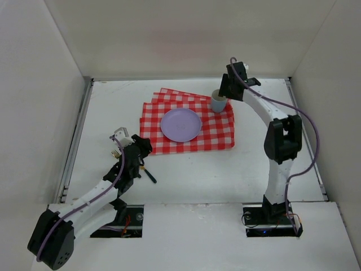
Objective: Set the dinner table for one person
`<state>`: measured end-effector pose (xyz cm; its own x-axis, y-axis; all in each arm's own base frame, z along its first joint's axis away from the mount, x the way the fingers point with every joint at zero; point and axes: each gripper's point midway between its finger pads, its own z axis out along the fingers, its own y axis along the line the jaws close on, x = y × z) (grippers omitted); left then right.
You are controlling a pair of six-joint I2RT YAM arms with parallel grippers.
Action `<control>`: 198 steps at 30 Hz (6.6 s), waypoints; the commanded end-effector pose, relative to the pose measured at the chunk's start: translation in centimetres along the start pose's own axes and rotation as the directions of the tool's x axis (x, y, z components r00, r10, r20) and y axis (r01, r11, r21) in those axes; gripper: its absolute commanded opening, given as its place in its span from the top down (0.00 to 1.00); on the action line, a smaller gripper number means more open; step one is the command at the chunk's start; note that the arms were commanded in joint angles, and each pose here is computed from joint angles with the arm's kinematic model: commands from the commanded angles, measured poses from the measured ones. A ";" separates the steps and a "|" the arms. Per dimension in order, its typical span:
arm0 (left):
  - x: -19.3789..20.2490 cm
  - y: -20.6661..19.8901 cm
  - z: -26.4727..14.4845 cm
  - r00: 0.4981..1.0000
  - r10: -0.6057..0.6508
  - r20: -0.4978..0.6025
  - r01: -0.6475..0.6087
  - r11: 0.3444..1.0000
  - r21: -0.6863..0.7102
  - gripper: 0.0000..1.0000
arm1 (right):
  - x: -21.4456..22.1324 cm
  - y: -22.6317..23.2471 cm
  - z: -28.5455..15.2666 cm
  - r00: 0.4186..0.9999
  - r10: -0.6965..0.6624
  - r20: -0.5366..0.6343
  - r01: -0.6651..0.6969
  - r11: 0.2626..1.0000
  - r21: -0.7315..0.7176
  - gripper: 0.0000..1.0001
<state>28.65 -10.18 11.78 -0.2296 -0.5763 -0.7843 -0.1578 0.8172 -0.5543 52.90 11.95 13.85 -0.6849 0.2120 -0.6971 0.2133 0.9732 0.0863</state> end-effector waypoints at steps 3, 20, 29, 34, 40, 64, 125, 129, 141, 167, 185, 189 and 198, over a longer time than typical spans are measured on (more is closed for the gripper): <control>-0.9 0.4 -1.8 0.995 0.095 -0.026 -0.097 0.989 -0.115 0.60 | -7.1 0.4 -9.8 0.954 0.124 0.273 -0.090 0.987 -0.134 0.25; -0.5 4.0 -6.2 0.995 0.061 -0.075 -0.079 0.958 -0.275 0.63 | 20.7 18.5 -21.9 0.960 -0.206 0.191 0.281 0.709 -0.647 0.84; 6.2 4.7 -7.2 0.957 -0.021 -0.288 -0.087 0.931 -0.356 0.66 | 16.6 11.6 -21.8 0.965 -0.095 0.245 0.213 0.828 -0.519 0.77; 7.1 4.3 -7.3 0.950 -0.034 -0.310 -0.090 0.922 -0.377 0.66 | 16.2 8.9 -20.4 0.971 -0.035 0.237 0.156 0.841 -0.517 0.75; 8.6 3.9 -7.2 0.935 -0.009 -0.354 -0.142 0.906 -0.398 0.66 | 16.3 7.9 -20.4 0.971 -0.028 0.238 0.153 0.836 -0.527 0.73; 11.1 7.4 -7.5 0.910 -0.041 -0.413 -0.182 0.855 -0.486 0.92 | 13.2 3.6 -21.7 0.947 0.130 0.294 0.048 0.847 -0.530 0.39; 20.7 -21.8 12.0 0.794 0.318 -0.517 -0.313 0.944 0.101 0.96 | 8.9 -6.3 -21.2 0.811 0.434 0.393 -0.241 0.859 -0.451 0.25; 20.4 -21.5 11.8 0.806 0.303 -0.509 -0.306 0.949 0.080 0.89 | 8.9 -6.3 -21.2 0.811 0.434 0.393 -0.241 0.859 -0.451 0.25; 9.1 -23.9 4.1 0.886 0.342 -0.312 -0.295 0.937 0.188 0.66 | 8.8 -6.4 -21.4 0.808 0.435 0.397 -0.239 0.858 -0.454 0.24; 3.5 11.5 -6.5 0.955 -0.029 -0.295 -0.138 0.835 -0.532 0.65 | 10.0 -3.7 -20.4 0.867 0.358 0.346 -0.176 0.870 -0.460 0.42; 6.6 12.3 -4.7 0.937 -0.058 -0.346 -0.149 0.826 -0.543 0.74 | 10.8 -1.6 -20.2 0.893 0.309 0.328 -0.127 0.871 -0.474 0.43; 6.9 12.4 -4.7 0.931 -0.061 -0.360 -0.157 0.824 -0.544 0.81 | 10.7 -1.6 -20.3 0.892 0.310 0.330 -0.127 0.871 -0.474 0.43; 7.2 12.8 -5.2 0.926 -0.098 -0.366 -0.128 0.829 -0.545 0.87 | 10.1 -2.8 -21.3 0.870 0.338 0.359 -0.136 0.865 -0.484 0.43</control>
<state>21.50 -4.03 1.70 -0.5051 -0.6131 -0.6075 -0.6207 0.7471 -0.2379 30.00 13.63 18.40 -0.3595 0.4461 -0.8196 -0.0264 0.8731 0.4868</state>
